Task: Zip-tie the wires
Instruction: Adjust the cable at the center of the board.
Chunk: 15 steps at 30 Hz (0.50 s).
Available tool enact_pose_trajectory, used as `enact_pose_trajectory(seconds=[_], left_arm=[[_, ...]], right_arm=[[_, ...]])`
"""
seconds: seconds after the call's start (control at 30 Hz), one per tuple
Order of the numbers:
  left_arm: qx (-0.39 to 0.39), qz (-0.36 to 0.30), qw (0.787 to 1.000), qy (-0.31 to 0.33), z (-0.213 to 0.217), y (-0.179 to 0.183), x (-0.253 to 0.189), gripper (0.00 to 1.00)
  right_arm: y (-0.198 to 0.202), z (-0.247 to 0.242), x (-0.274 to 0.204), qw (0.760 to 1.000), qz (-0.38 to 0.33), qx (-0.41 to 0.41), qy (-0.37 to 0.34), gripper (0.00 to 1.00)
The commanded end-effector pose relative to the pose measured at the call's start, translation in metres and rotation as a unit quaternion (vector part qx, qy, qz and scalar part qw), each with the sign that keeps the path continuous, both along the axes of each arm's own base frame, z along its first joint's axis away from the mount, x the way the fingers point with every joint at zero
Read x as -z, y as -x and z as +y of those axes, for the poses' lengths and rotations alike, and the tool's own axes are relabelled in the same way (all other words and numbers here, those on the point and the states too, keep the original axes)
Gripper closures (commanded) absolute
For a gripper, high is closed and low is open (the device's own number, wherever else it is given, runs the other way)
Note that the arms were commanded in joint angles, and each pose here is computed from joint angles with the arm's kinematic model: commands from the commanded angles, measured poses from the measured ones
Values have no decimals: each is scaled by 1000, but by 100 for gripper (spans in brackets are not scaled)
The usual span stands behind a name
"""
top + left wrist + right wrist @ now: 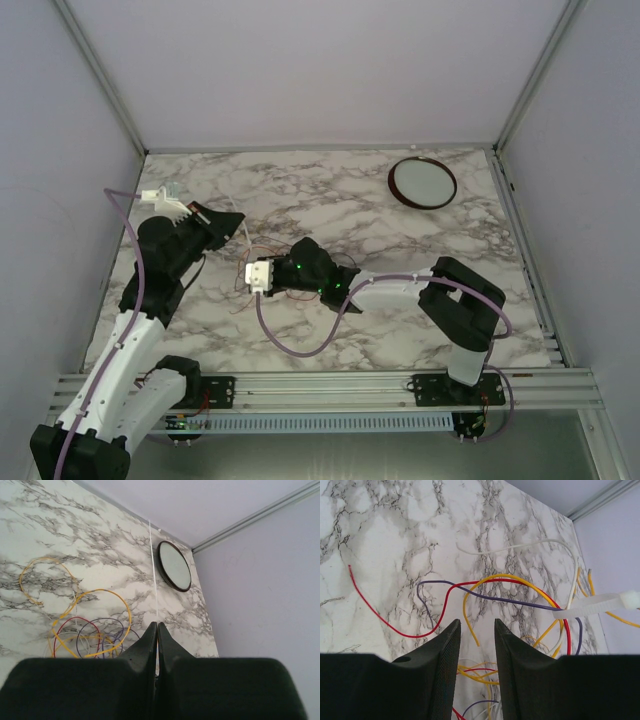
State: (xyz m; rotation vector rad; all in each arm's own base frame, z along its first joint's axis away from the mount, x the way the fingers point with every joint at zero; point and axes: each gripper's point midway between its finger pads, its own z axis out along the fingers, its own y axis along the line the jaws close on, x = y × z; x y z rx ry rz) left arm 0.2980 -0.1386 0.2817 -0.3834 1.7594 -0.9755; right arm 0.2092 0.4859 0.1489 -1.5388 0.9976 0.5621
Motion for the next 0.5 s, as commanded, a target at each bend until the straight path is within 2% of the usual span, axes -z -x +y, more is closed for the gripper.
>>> enact_pose_trajectory(seconds=[0.0,0.47], left_arm=[[1,-25,1000,9,-2,0,-13,100],[5,-25,1000,16,-7,-1,-13,100]], right_arm=[[3,11,-12,1000,-18,-12,-13,66],[3,23,-1,1000,-15,-21,0,66]])
